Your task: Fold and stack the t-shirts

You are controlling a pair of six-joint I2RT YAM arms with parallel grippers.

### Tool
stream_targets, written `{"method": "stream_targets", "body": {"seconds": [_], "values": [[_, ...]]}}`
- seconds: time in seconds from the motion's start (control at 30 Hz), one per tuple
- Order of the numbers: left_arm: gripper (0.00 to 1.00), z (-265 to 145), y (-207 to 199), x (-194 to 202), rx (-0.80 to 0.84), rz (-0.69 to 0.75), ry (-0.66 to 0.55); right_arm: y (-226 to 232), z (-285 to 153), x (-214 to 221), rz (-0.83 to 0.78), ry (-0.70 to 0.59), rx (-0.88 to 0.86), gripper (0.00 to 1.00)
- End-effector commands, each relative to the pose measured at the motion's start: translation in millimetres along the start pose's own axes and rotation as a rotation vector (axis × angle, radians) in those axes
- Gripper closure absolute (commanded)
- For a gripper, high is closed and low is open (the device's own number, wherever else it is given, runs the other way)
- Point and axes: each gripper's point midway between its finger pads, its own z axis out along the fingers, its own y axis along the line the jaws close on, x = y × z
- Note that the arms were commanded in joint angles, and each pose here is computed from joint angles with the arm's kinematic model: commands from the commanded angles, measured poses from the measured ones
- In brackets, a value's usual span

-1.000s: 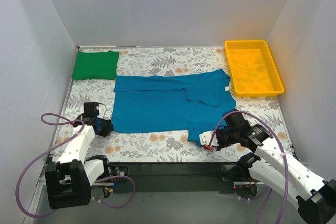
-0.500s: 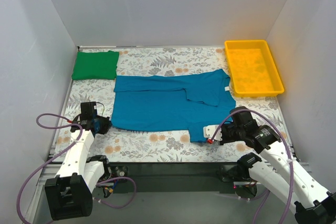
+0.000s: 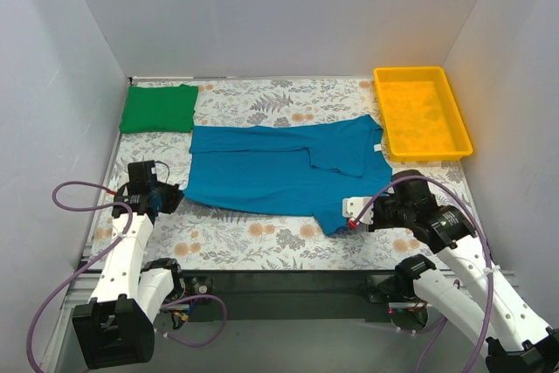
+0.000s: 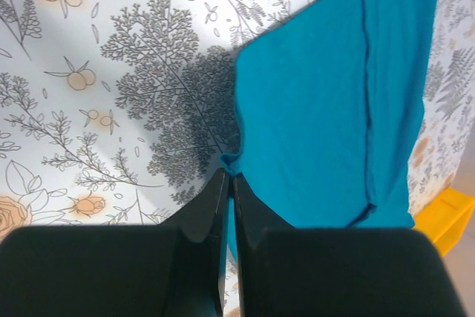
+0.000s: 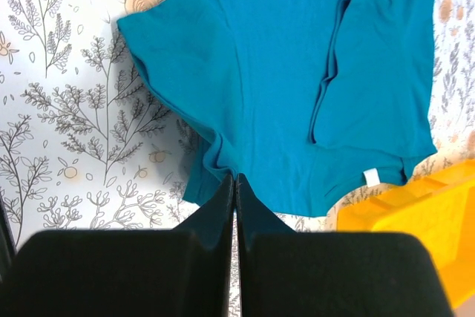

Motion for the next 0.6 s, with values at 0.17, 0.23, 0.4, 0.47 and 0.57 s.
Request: {"method": "stream_targets", "body": {"seconds": [0.17, 0.23, 0.4, 0.47, 0.57], "values": [[1.0, -11, -18, -5, 0.049, -0.009, -0.005, -30, -17, -23, -0.015, -0.036, 0.06, 0.99], [1.0, -8, -14, -3, 0.041, -0.005, -0.003, -38, -21, -25, -0.019, -0.03, 0.082, 0.99], [1.0, 3, 5, 7, 0.004, 0.005, 0.026, -48, -27, -29, -0.017, -0.029, 0.107, 0.99], [1.0, 8, 14, 11, -0.016, 0.009, 0.035, -49, -27, -30, -0.016, -0.033, 0.105, 0.99], [1.0, 14, 24, 17, -0.039, 0.007, 0.05, -53, -26, -33, -0.015, -0.042, 0.11, 0.99]]}}
